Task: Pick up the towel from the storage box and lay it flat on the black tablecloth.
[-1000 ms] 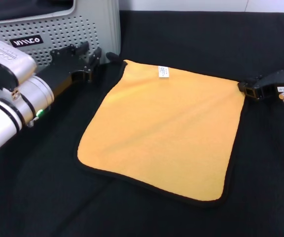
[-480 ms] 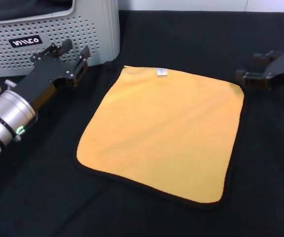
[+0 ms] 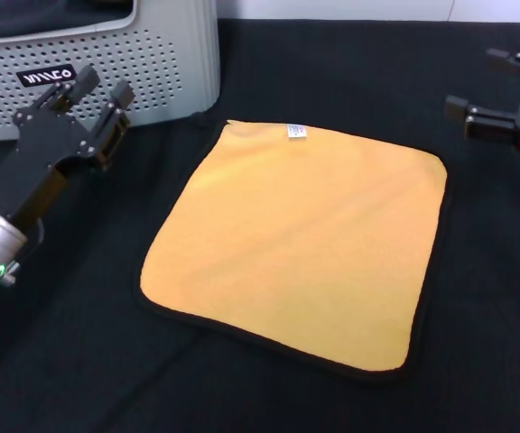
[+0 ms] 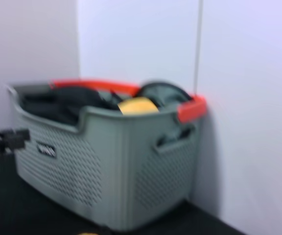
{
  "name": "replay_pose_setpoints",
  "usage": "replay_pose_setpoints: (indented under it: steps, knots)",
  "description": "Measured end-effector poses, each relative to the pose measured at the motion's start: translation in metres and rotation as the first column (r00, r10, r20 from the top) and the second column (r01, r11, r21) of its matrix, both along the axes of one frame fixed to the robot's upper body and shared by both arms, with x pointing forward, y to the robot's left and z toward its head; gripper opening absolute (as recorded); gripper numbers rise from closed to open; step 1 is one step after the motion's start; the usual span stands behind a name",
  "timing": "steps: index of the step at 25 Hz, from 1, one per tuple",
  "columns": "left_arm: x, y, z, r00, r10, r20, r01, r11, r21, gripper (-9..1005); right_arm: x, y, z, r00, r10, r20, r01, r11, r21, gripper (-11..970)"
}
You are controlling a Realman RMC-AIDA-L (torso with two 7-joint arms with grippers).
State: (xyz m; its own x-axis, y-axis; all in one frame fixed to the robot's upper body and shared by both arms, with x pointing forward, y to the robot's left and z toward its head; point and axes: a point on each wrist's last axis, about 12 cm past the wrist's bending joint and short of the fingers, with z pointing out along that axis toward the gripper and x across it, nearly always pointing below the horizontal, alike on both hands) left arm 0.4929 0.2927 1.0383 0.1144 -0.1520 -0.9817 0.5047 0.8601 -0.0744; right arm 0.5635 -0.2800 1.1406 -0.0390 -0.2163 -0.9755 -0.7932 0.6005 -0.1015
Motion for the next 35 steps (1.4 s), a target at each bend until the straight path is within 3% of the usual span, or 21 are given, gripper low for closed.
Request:
replay_pose_setpoints:
  steps: [8,20,28,35]
  knots:
    - [-0.018,-0.004,0.006,0.994,-0.111,0.023,0.113,0.985,-0.127,474,-0.021,0.004,-0.005,0.992,0.115,0.058,-0.122,0.984,0.133,884]
    - [-0.040,-0.014,0.010,0.939,-0.343,0.005,0.335,0.914,-0.229,474,-0.052,0.011,-0.006,0.943,0.333,-0.003,-0.319,0.907,0.274,884]
    - [-0.051,-0.017,0.016,0.880,-0.474,-0.008,0.454,0.846,-0.279,474,-0.064,0.018,-0.012,0.914,0.404,-0.050,-0.372,0.879,0.300,884]
    - [-0.056,-0.019,0.014,0.859,-0.512,-0.026,0.483,0.825,-0.294,474,-0.072,0.020,-0.019,0.901,0.425,-0.087,-0.382,0.872,0.306,884]
